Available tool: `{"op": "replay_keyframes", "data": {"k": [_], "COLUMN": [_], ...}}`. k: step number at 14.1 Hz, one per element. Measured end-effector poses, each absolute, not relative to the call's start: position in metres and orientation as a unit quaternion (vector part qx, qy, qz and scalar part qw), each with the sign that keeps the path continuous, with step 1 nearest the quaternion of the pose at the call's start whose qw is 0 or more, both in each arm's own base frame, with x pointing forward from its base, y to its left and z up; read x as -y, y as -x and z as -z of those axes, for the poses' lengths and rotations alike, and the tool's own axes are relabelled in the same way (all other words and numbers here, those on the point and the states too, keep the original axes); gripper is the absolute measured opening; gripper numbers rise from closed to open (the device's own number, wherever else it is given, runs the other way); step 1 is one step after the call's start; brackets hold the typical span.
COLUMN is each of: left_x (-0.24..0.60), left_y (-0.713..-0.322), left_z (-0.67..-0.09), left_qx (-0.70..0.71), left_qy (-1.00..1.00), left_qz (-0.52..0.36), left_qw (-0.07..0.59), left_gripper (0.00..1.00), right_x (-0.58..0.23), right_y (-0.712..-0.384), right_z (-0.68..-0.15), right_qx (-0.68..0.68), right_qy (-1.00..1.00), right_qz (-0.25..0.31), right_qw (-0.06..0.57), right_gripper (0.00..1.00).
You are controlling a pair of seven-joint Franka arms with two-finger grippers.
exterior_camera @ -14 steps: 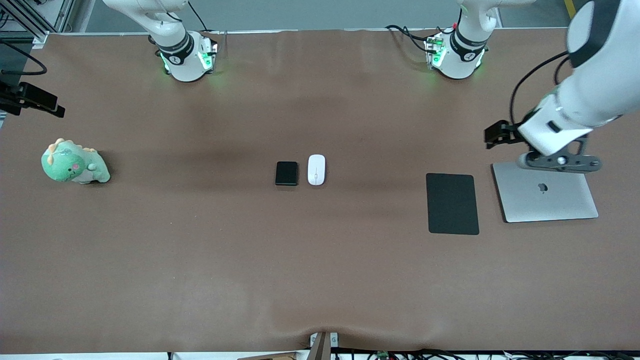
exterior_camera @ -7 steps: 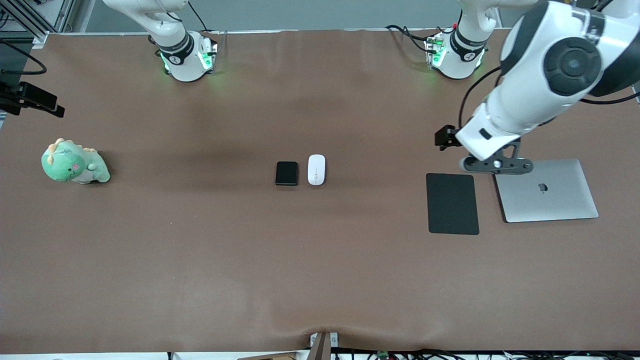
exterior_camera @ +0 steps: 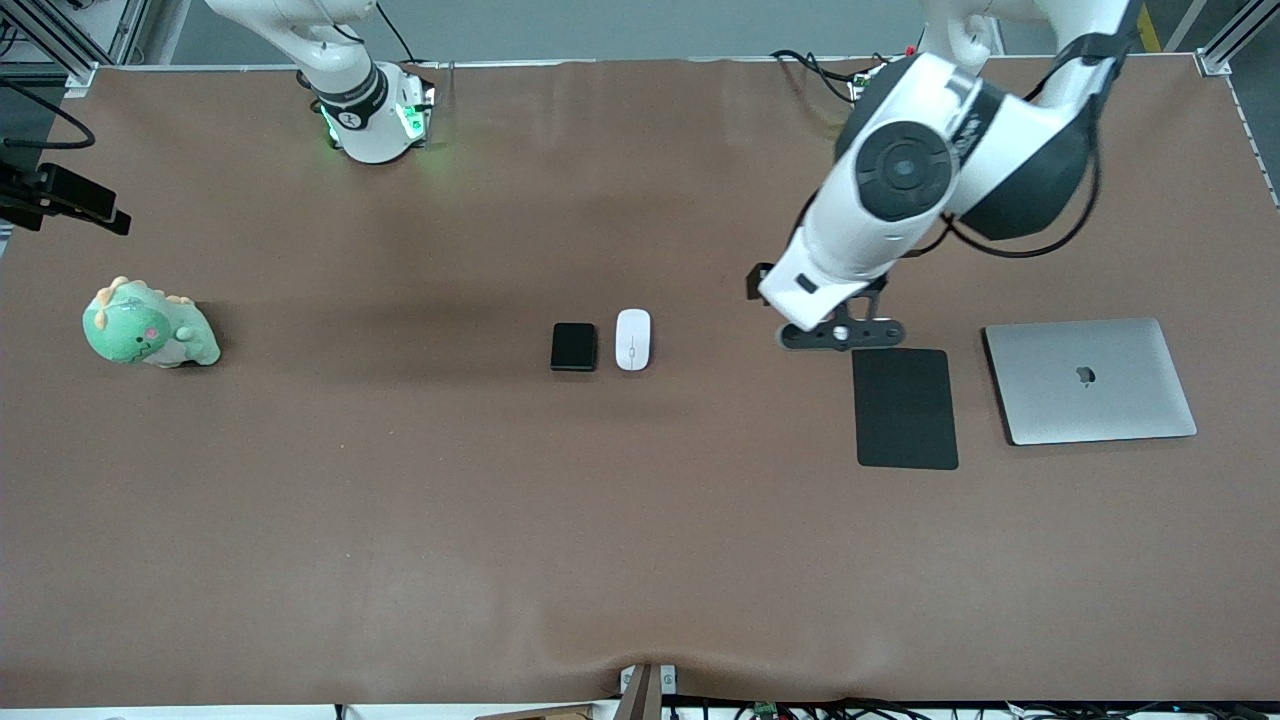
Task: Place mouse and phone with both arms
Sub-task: 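Reach the left gripper over the white mouse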
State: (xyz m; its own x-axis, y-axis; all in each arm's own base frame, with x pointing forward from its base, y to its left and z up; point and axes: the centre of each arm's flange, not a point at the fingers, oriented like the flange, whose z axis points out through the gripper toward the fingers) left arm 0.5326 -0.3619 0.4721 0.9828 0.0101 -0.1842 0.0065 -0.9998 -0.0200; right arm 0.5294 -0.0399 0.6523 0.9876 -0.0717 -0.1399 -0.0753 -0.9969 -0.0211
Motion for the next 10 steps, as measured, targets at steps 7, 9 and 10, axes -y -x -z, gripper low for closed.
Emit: {"op": "replay_keyframes", "data": {"k": [7,9,10], "left_x": [0.461,0.481,0.487], "left_y": [-0.497,-0.490,-0.491], "left_z": [-0.415,-0.392,-0.381], "left_qx": [0.016,0.010,0.008], "left_qy": [0.996,0.997,0.997], "left_qz": [-0.083,-0.079,-0.074], "left_qw": [-0.006,-0.007,-0.013], "left_gripper": [1.00,1.00,1.00], "right_x": [0.040,0.040,0.040], "right_y": [-0.530,-0.530,-0.530], "right_z": [-0.653,-0.653,-0.653], "right_qx": [-0.037,-0.037,-0.037], "right_qy": [0.997,0.997,0.997], "right_qz": [-0.069,-0.068,-0.068], "right_qw": [0.013,0.013,0.013], "right_gripper": [1.00,1.00,1.00]}}
